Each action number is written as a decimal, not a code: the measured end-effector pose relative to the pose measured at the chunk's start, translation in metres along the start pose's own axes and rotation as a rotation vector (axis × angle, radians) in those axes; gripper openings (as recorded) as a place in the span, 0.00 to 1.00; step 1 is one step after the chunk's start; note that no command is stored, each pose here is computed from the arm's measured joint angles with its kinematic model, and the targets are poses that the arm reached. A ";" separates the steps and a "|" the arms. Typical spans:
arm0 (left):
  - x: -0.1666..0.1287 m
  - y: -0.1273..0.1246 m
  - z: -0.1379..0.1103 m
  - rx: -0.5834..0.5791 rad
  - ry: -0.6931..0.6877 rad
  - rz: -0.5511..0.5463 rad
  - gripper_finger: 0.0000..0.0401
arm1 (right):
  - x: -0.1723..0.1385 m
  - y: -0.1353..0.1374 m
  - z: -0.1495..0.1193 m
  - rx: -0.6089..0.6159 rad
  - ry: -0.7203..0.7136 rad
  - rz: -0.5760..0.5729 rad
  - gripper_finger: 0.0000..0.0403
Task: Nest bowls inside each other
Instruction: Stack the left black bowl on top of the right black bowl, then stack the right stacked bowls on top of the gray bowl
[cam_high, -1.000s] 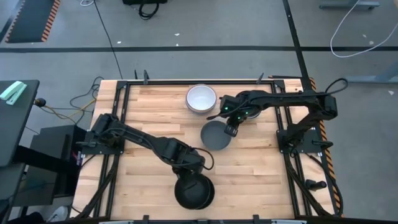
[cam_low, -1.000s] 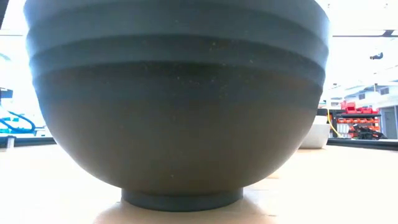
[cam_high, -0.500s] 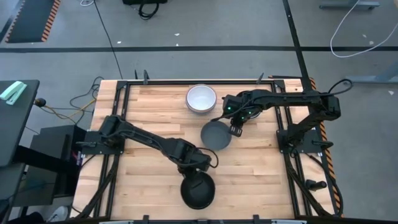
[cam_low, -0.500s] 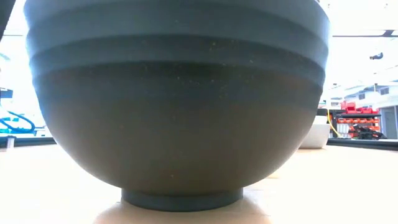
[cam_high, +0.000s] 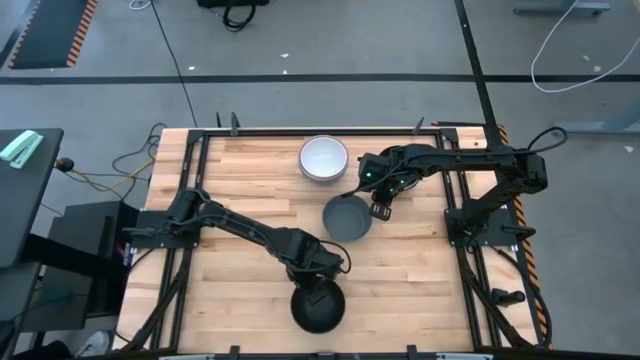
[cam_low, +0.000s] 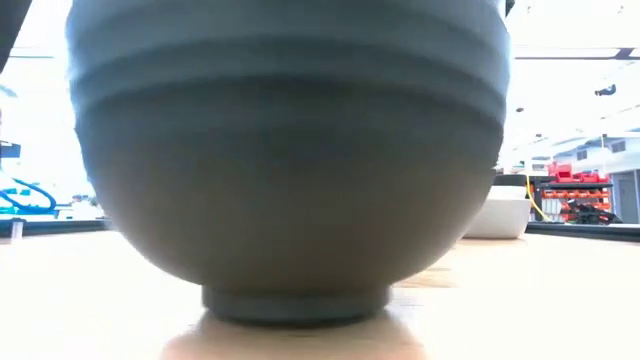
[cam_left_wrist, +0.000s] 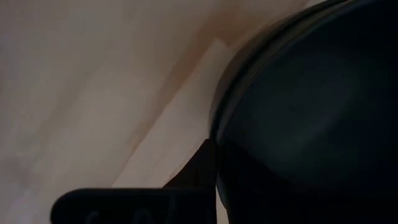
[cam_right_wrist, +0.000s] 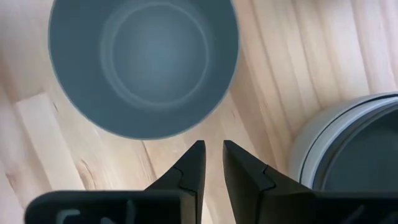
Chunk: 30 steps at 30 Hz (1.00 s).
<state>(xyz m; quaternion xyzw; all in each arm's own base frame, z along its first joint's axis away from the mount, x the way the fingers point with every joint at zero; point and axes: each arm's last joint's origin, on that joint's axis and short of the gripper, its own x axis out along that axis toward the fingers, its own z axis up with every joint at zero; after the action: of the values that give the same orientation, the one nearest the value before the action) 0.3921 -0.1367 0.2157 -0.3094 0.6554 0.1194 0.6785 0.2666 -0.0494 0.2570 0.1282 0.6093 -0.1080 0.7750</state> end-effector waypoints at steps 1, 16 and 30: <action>0.000 0.000 0.001 -0.003 -0.002 0.000 0.03 | 0.000 0.000 0.000 -0.004 0.001 -0.002 0.16; -0.054 -0.020 0.019 0.069 -0.130 -0.153 0.23 | -0.003 -0.032 -0.012 0.008 0.155 -0.047 0.16; -0.089 0.008 0.030 0.110 -0.146 0.050 0.18 | -0.006 -0.069 -0.015 0.025 0.166 -0.058 0.23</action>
<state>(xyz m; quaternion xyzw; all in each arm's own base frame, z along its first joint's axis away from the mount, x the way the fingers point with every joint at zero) 0.4021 -0.0917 0.2982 -0.2457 0.6172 0.1225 0.7373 0.2295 -0.1099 0.2544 0.1288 0.6734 -0.1268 0.7168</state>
